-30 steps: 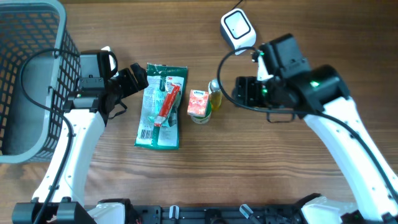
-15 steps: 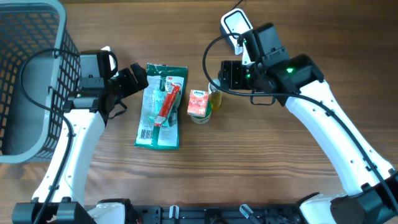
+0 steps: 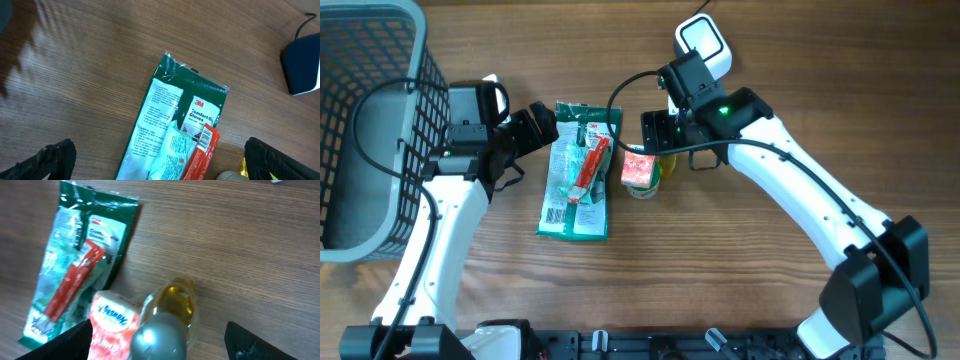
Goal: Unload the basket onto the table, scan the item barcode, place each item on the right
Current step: 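Close the right gripper on the Vim bottle and lift it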
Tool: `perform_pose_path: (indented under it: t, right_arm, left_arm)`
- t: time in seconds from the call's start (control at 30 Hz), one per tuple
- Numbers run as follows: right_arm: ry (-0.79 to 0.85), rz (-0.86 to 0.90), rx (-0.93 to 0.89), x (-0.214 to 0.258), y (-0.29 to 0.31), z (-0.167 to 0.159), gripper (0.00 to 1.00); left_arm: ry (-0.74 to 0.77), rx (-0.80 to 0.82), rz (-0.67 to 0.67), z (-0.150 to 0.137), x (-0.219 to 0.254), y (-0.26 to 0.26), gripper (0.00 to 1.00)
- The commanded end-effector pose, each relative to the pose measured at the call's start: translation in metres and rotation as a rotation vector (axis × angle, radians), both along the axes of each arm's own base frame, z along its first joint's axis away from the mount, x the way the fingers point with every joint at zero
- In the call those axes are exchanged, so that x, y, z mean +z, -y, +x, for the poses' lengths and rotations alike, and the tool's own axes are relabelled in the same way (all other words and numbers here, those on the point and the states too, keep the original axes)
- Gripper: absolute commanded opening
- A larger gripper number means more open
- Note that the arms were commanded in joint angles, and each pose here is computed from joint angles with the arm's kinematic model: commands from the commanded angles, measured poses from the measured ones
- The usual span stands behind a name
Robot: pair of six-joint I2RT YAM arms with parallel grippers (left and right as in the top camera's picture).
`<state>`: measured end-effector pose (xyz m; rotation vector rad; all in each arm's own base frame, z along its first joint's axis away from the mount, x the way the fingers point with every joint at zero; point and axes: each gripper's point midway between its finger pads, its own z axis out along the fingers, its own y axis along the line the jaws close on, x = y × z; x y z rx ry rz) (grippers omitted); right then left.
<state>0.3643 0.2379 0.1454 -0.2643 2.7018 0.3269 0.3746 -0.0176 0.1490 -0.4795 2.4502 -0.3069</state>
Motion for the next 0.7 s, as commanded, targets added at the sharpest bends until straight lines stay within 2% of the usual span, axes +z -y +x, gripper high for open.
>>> perform_pose_path:
  t: [0.0,0.2,0.23,0.27,0.5,0.6,0.67]
  right_arm:
    - [-0.009,-0.061,-0.001,-0.02,0.003,0.002,0.84]
    - [-0.043,-0.083,0.003,-0.041,0.0,0.003,0.77]
    - [-0.045,-0.084,0.003,-0.041,0.0,0.003,0.74]
    - [-0.047,-0.082,-0.002,-0.041,0.0,0.003,0.67]
    - [-0.061,-0.09,-0.021,-0.042,0.004,0.001,0.53]
    - [-0.019,-0.065,-0.032,-0.02,0.006,0.005,0.39]
    - [0.028,-0.048,-0.045,0.002,0.012,0.006,0.37]
  left_arm:
    - [0.034,-0.007,-0.005,0.004,0.012,0.0,1.0]
    - [0.034,-0.007,-0.005,0.004,0.012,0.0,1.0]
    - [0.034,-0.007,-0.005,0.004,0.012,0.0,1.0]
    - [0.034,-0.007,-0.005,0.004,0.012,0.0,1.0]
    - [0.034,-0.007,-0.005,0.004,0.012,0.0,1.0]
    - [0.034,-0.007,-0.005,0.004,0.012,0.0,1.0]
    - [0.034,-0.007,-0.005,0.004,0.012,0.0,1.0]
